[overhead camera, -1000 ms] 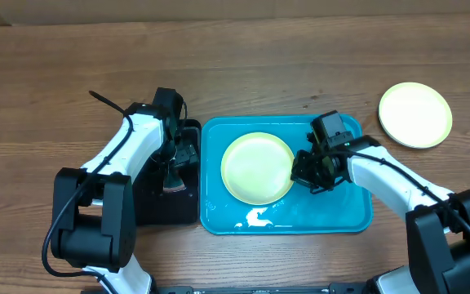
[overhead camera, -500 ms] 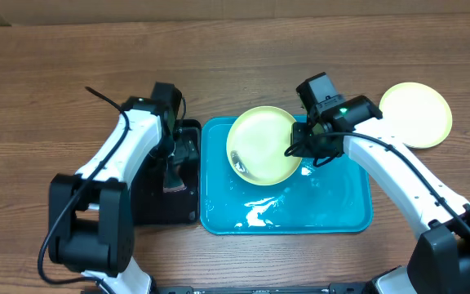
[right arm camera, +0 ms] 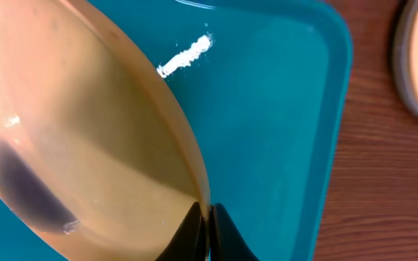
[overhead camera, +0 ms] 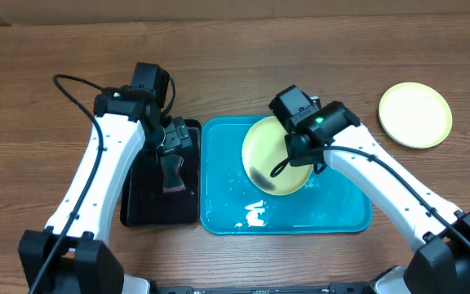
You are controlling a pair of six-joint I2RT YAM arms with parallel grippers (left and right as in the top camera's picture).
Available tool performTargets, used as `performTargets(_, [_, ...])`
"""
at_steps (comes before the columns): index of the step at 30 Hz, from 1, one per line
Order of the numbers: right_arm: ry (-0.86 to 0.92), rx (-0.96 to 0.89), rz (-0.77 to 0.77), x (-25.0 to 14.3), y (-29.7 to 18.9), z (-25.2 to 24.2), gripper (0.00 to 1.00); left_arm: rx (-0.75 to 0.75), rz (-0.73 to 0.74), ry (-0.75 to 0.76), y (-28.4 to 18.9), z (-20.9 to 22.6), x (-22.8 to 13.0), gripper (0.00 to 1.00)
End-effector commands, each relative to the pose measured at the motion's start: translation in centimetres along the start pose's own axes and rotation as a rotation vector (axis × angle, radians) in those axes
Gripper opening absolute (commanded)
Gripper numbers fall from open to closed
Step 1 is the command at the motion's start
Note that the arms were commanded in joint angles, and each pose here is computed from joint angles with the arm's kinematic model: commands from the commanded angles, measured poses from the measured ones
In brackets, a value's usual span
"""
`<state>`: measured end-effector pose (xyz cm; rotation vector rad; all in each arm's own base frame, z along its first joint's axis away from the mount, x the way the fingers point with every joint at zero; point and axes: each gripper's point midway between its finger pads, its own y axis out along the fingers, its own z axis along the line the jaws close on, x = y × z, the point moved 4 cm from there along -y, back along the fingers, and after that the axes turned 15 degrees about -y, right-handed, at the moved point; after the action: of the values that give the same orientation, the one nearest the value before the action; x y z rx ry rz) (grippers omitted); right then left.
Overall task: Clean dirty plates on tray and stack at the side
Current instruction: 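Lift the yellow plate with the right gripper and carry it rightward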
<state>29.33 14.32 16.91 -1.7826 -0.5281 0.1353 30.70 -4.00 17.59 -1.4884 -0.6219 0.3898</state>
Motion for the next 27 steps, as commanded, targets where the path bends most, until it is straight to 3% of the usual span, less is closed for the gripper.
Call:
performTargets(1, [-0.009,-0.074,-0.086,1.7,-2.5,-0.6,0.04,-0.046,-0.032,0.016,-1.8,-0.1,0.2,1.00])
performTargets(16, [-0.068,-0.329,-0.110,1.7,-6.2,-3.1,0.04,-0.116,-0.028,0.015,-3.2,-0.3,-0.4,1.00])
performTargets(27, [-0.281,-0.566,-0.143,2.0,-8.5,-3.2,0.04,-0.110,-0.024,0.026,-3.2,-0.2,-0.5,0.99])
